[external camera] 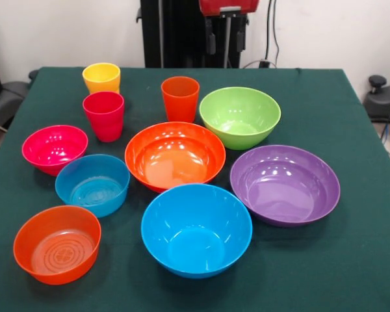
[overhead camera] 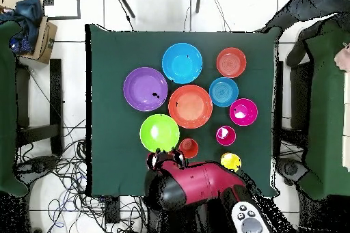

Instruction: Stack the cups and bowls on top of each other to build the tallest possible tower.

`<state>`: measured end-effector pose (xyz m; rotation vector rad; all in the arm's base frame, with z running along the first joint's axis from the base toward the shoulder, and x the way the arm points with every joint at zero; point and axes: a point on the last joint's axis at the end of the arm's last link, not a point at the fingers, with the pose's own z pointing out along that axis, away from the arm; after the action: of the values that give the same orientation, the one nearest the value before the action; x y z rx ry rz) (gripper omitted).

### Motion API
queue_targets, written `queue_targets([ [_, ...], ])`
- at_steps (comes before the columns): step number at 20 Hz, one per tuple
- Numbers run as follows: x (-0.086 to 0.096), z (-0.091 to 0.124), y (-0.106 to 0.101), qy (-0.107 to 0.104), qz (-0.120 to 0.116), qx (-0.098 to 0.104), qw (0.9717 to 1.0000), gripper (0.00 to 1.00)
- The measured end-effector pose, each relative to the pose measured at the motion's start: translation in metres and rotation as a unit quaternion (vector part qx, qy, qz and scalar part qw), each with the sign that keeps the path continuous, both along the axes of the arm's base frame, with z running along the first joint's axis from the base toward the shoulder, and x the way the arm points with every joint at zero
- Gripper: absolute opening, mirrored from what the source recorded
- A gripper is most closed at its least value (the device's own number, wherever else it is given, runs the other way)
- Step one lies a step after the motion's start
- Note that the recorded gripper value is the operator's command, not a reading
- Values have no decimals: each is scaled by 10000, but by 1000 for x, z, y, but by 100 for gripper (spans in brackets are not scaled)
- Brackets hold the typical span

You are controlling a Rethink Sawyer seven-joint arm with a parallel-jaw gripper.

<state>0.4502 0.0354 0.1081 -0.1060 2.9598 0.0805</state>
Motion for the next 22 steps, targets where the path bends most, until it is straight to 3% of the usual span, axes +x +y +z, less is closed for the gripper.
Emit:
queue_targets([
  [4,-9,-3,-12,10,130,-31,9999,100],
  [12,-18,2,-49,-58,17,27,10000,100],
  [22,-23,13,-52,-209,253,-50,9994,100],
])
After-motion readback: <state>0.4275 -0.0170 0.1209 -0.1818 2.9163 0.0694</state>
